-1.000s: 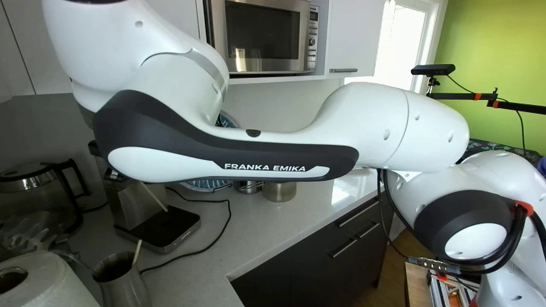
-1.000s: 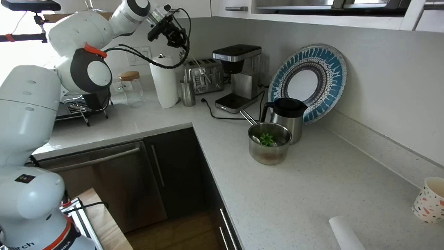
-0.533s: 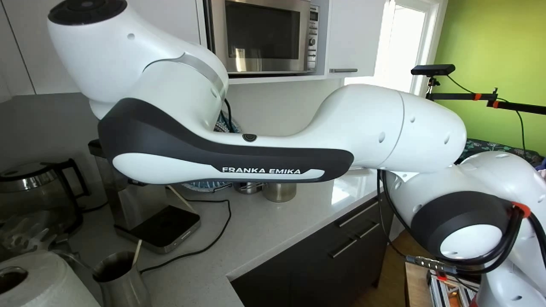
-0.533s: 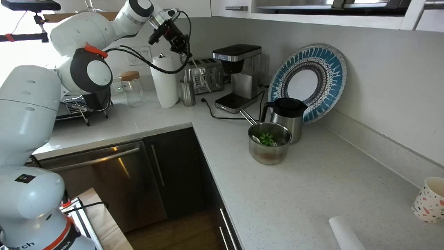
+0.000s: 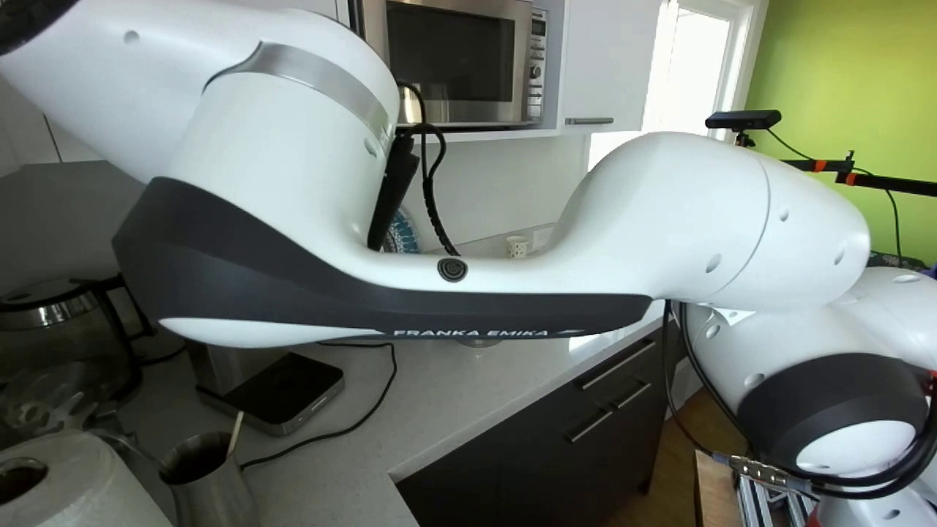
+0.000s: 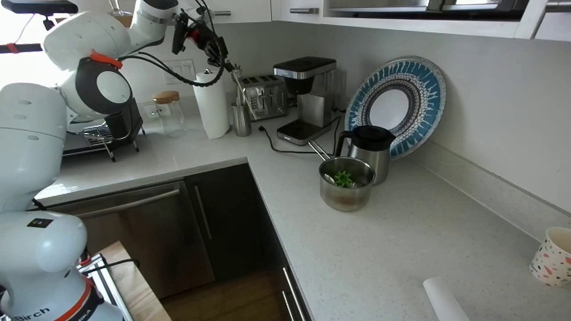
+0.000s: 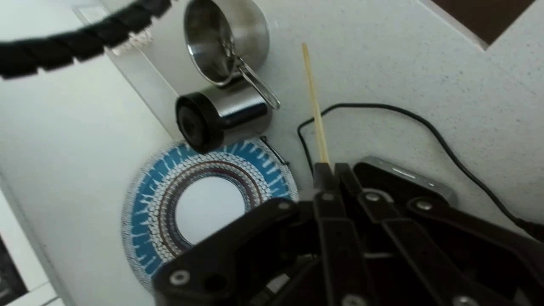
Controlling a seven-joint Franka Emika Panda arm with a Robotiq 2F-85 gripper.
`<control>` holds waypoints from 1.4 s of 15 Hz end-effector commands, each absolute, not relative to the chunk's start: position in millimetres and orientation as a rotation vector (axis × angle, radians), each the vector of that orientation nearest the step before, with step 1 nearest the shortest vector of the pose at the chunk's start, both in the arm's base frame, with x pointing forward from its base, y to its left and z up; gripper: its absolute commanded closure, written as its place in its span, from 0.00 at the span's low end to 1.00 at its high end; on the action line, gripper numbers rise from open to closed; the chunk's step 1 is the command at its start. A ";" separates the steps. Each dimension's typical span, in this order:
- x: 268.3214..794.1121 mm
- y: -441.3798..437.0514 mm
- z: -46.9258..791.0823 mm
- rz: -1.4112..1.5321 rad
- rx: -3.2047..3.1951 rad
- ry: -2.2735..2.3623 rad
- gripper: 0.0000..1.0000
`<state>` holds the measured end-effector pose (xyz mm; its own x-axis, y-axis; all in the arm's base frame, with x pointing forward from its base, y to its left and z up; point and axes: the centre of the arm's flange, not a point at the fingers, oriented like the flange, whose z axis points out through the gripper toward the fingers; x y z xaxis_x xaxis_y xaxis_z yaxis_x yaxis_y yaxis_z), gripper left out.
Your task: Take the chapstick out of the cup then put it on the coffee maker
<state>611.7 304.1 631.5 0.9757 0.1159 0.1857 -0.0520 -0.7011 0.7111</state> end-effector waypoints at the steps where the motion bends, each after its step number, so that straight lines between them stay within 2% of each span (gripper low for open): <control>1: 607.0 301.5 645.2 0.125 2.188 -0.013 0.98; 6: 598.6 293.3 626.1 -0.123 2.171 0.185 0.99; 9: 606.8 303.0 605.4 -0.103 2.229 0.392 0.99; 10: 596.5 297.4 611.6 -0.080 2.203 0.282 0.95; 13: 600.0 304.3 603.5 -0.088 2.209 0.354 0.95; 14: 600.2 304.1 603.4 -0.089 2.209 0.357 0.99; 21: 593.0 297.2 615.3 -0.218 1.868 0.642 0.99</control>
<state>600.0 303.6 613.5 0.8982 0.2546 -0.3582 0.4324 -0.3659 0.8241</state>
